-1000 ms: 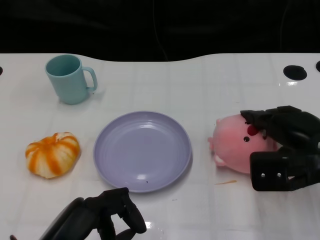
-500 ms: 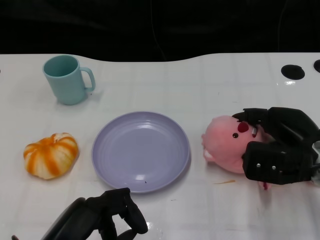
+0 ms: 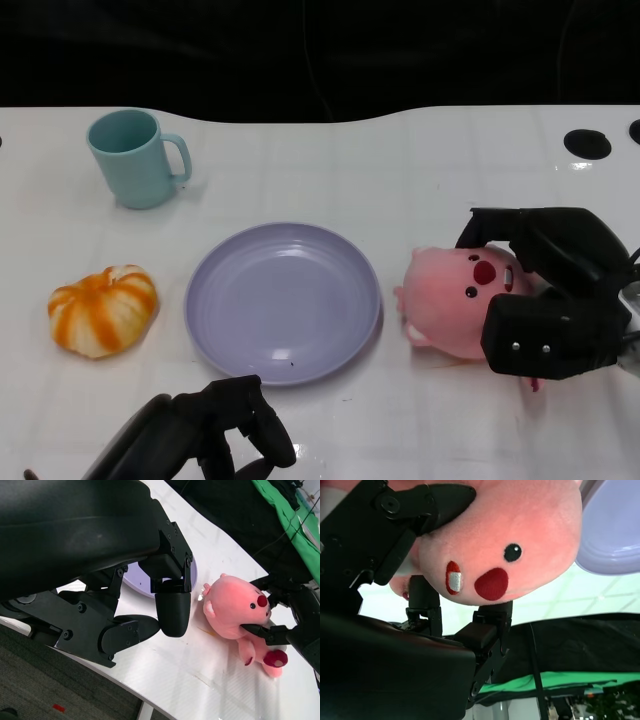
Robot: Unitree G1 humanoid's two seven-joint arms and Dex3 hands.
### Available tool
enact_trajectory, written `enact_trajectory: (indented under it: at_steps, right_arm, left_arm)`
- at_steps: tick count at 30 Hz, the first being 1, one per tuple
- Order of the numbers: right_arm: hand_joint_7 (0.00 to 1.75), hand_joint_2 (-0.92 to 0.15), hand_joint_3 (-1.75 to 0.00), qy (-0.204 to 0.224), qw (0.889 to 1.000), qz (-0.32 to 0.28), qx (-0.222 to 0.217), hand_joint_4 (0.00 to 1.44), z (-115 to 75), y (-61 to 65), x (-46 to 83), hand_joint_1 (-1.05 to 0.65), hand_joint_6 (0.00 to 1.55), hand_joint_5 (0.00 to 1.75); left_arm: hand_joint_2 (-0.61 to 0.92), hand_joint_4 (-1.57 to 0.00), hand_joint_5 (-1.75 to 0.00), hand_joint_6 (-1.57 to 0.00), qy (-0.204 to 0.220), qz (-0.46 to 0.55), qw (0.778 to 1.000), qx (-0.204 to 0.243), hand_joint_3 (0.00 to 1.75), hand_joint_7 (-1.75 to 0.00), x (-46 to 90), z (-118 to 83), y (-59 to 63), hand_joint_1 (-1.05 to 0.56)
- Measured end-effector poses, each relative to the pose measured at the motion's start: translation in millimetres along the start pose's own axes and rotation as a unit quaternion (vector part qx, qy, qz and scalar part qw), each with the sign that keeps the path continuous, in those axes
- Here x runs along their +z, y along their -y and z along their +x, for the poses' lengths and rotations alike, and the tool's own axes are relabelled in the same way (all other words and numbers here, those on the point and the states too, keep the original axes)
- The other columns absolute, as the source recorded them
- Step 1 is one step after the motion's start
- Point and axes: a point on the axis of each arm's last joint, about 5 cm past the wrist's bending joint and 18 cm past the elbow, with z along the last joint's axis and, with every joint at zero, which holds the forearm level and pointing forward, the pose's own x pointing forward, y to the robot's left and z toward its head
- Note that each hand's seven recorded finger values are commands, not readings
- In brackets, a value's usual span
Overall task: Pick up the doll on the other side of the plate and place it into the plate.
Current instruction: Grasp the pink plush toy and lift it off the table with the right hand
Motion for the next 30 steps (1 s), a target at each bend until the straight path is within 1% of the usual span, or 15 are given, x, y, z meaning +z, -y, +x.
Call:
enact_trajectory:
  at_steps: [1,3,4,7,11,13,17,20,22,24,27,30]
  right_arm:
    - [1.68,-0.35,-1.29,0.003,1.0,0.001,-0.005,0.97,0.0,-0.1,0.3,-0.19,0.76,1.75]
    - [1.55,-0.31,-1.34,0.009,1.0,0.003,-0.017,0.95,-0.1,0.0,0.7,-0.19,0.81,1.75]
    - [1.55,-0.3,-1.35,0.011,1.0,0.004,-0.024,0.95,0.0,0.3,0.8,-0.19,0.82,1.75]
    - [1.7,-0.28,-1.37,0.014,0.999,0.011,-0.039,0.96,0.5,2.5,1.5,-0.16,0.78,1.75]
    - [1.74,-0.27,-1.42,0.037,0.997,0.021,-0.067,0.99,2.5,7.9,7.9,-0.16,0.78,1.75]
    - [1.75,-0.26,-1.47,0.049,0.995,0.034,-0.082,0.99,3.9,10.9,12.2,-0.14,0.78,1.75]
    - [1.75,-0.25,-1.49,0.075,0.991,0.053,-0.1,1.0,7.3,13.0,22.4,-0.14,0.77,1.75]
    - [1.75,-0.24,-1.51,0.095,0.988,0.064,-0.105,1.01,9.6,11.5,29.9,-0.13,0.78,1.75]
    - [1.75,-0.23,-1.57,0.1,0.987,0.072,-0.107,1.03,11.6,9.4,34.6,-0.14,0.78,1.75]
    - [1.75,-0.22,-1.59,0.106,0.985,0.08,-0.107,1.03,14.9,8.2,41.6,-0.13,0.78,1.75]
    - [1.75,-0.21,-1.58,0.121,0.983,0.088,-0.105,1.03,22.4,10.0,54.3,-0.13,0.77,1.75]
    - [1.75,-0.21,-1.58,0.133,0.981,0.091,-0.11,1.03,25.9,12.9,61.4,-0.13,0.77,1.75]
  left_arm:
    - [0.74,-0.66,-1.75,-0.65,0.0,0.0,1.0,0.0,0.77,-1.28,0.0,0,0.0,-0.28]
    - [0.74,-0.66,-1.75,-0.65,0.0,0.0,1.0,0.0,0.77,-1.28,0.0,0,0.0,-0.27]
    - [0.74,-0.66,-1.75,-0.66,0.0,0.0,1.0,0.0,0.77,-1.28,0.0,0,-0.1,-0.27]
    - [0.74,-0.66,-1.75,-0.66,0.0,0.0,1.0,0.0,0.77,-1.28,0.0,0,-0.1,-0.27]
    - [0.74,-0.66,-1.75,-0.66,0.0,0.0,1.0,0.0,0.77,-1.28,-0.4,0,-0.2,-0.27]
    - [0.74,-0.66,-1.75,-0.66,-0.002,0.0,1.0,-0.001,0.77,-1.28,-1.1,1,-0.2,-0.27]
    - [0.74,-0.66,-1.75,-0.66,-0.002,0.001,1.0,-0.001,0.76,-1.28,-1.4,1,-0.1,-0.27]
    - [0.74,-0.66,-1.75,-0.66,-0.001,0.001,1.0,-0.002,0.76,-1.28,-1.5,1,0.1,-0.27]
    - [0.74,-0.66,-1.75,-0.66,0.0,0.001,1.0,-0.002,0.77,-1.28,-1.8,1,0.3,-0.27]
    - [0.74,-0.66,-1.75,-0.66,0.001,0.001,1.0,-0.003,0.76,-1.28,-1.8,1,0.4,-0.27]
    - [0.74,-0.66,-1.74,-0.66,0.003,0.002,1.0,-0.003,0.76,-1.27,-1.5,1,0.4,-0.26]
    - [0.75,-0.66,-1.74,-0.66,0.003,0.002,1.0,-0.003,0.76,-1.27,-1.6,1,0.4,-0.26]
